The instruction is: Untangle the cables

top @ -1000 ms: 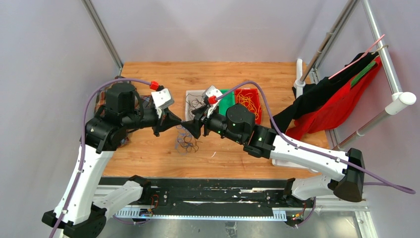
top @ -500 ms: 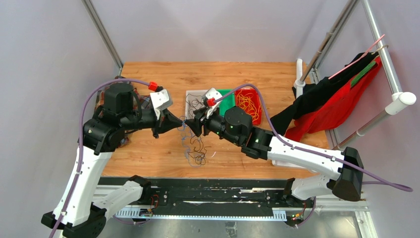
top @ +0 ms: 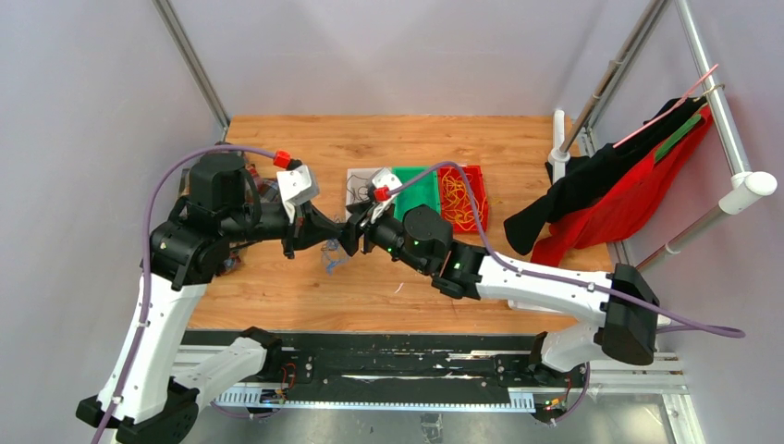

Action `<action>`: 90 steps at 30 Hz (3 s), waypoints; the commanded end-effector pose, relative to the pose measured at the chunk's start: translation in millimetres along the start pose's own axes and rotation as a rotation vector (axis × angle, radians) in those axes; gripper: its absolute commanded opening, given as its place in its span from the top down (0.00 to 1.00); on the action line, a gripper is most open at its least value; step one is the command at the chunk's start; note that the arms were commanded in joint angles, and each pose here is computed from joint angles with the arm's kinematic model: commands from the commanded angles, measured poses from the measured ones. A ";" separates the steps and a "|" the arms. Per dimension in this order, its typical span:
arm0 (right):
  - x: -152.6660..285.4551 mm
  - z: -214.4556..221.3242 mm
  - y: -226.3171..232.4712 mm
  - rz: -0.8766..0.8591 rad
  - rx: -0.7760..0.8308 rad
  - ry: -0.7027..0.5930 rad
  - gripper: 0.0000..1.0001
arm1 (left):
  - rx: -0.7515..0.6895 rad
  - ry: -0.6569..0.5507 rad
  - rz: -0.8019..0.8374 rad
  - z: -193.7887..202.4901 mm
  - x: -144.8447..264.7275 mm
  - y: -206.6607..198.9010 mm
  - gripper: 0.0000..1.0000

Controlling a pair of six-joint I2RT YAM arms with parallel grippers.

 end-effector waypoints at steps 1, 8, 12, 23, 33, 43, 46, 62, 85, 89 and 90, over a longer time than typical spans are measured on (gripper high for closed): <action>-6.3 23.1 8.5 -0.004 -0.049 -0.008 0.42 | -0.018 -0.047 0.046 -17.5 5.7 -11.8 1.00; -1.3 55.1 -13.5 0.107 -0.063 0.008 0.42 | -0.049 -0.071 0.060 -28.9 14.1 -20.1 0.99; 4.9 72.5 -20.8 0.136 -0.080 0.023 0.43 | -0.076 -0.094 0.055 -37.6 20.4 -24.7 1.00; 43.4 155.7 -67.8 0.360 -0.103 0.143 0.56 | -0.168 -0.172 0.006 -73.8 44.0 -34.7 1.00; 74.0 202.3 -96.0 0.485 -0.104 0.224 0.58 | -0.220 -0.217 -0.043 -100.2 57.3 -34.9 1.00; 95.0 216.3 -105.7 0.519 -0.090 0.252 0.48 | -0.301 -0.249 -0.201 -129.3 74.8 -17.6 1.00; 96.6 214.0 -106.8 0.521 -0.079 0.249 0.46 | -0.330 -0.244 -0.276 -136.4 80.0 -5.7 1.00; 83.5 74.7 -93.3 0.466 0.052 0.061 0.35 | -0.250 -0.029 -0.308 -63.3 29.6 49.5 1.00; 137.5 55.0 -210.6 0.902 -0.003 0.064 0.38 | -0.096 -0.121 -0.155 -83.7 -81.8 123.3 0.99; 143.5 57.3 -220.4 0.930 -0.008 0.069 0.39 | -0.071 -0.154 -0.118 -96.1 -108.4 133.2 0.99; 144.5 58.2 -222.0 0.934 -0.008 0.071 0.40 | -0.063 -0.155 -0.110 -98.0 -115.0 136.6 1.00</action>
Point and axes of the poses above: each gripper's point midway between its finger pads, its own x axis back along the fingers, its own y axis along the line the jaws close on, z = x × y, the point moved 2 cm from there along x, back along the fingers, and after that the axes turned 1 degree about -x, right-handed, at the moved point
